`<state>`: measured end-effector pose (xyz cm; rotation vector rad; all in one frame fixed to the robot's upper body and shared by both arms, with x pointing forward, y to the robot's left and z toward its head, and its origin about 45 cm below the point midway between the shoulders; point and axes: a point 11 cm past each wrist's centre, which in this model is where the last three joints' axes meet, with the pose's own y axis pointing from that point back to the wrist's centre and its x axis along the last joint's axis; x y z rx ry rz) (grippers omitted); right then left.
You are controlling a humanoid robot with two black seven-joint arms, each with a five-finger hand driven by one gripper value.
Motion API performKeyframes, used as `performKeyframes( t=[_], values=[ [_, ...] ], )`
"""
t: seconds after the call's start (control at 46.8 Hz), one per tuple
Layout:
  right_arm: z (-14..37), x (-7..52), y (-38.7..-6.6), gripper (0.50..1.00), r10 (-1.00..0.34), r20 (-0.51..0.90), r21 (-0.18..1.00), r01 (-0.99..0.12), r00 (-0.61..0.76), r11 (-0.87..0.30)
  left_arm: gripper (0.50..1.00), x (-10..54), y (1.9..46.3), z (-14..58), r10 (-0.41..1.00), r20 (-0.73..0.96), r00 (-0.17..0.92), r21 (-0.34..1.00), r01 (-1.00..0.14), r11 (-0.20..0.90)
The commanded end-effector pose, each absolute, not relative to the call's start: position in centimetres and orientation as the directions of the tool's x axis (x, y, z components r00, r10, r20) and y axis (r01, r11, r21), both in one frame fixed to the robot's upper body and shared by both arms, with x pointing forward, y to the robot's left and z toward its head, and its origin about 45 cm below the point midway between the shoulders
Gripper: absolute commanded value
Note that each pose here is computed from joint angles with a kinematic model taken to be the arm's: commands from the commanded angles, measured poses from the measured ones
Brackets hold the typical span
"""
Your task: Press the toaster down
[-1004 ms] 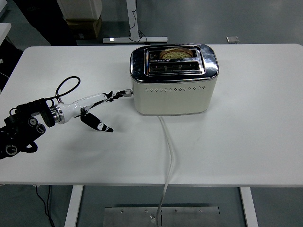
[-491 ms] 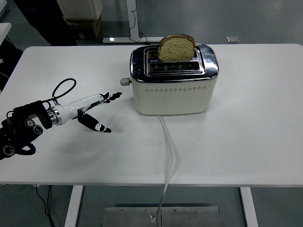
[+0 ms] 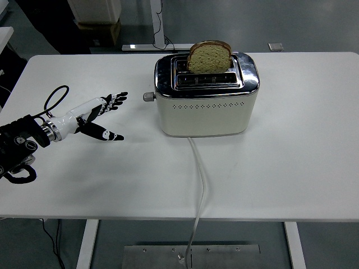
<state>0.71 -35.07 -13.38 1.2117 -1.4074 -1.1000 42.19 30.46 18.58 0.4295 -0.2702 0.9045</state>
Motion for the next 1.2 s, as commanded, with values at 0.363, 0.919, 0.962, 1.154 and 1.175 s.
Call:
performKeyframes(
  t=[0.363,0.919,0.962,1.154,1.175],
  values=[
    [-13.4,0.7,-35.1,0.998,-0.993,0.099,0.984,-0.145,-0.065,0.107,1.000,43.1,33.0,19.3,0.875,0.184,0.447,0.154,-0.893,0.424],
    [-13.4,0.7,-35.1,1.000,-0.993,0.099,0.984,-0.144,-0.064,0.107,1.000,44.8,36.0,20.5,0.978,-0.126,0.167,0.043,-0.984,0.174],
    [-13.4,0.7,-35.1,0.998,-0.993,0.099,0.984,-0.145,-0.065,0.107,1.000,44.8,36.0,20.5,0.977,-0.142,0.162,0.039,-0.985,0.169],
    [-13.4,0.7,-35.1,1.000,-0.993,0.099,0.984,-0.144,-0.064,0.107,1.000,45.4,36.1,20.9,0.972,-0.202,0.118,0.008,-0.992,0.122],
    [-13.4,0.7,-35.1,1.000,-0.993,0.099,0.984,-0.144,-0.064,0.107,1.000,45.5,36.3,20.9,0.971,-0.212,0.108,0.005,-0.994,0.112]
  ],
)
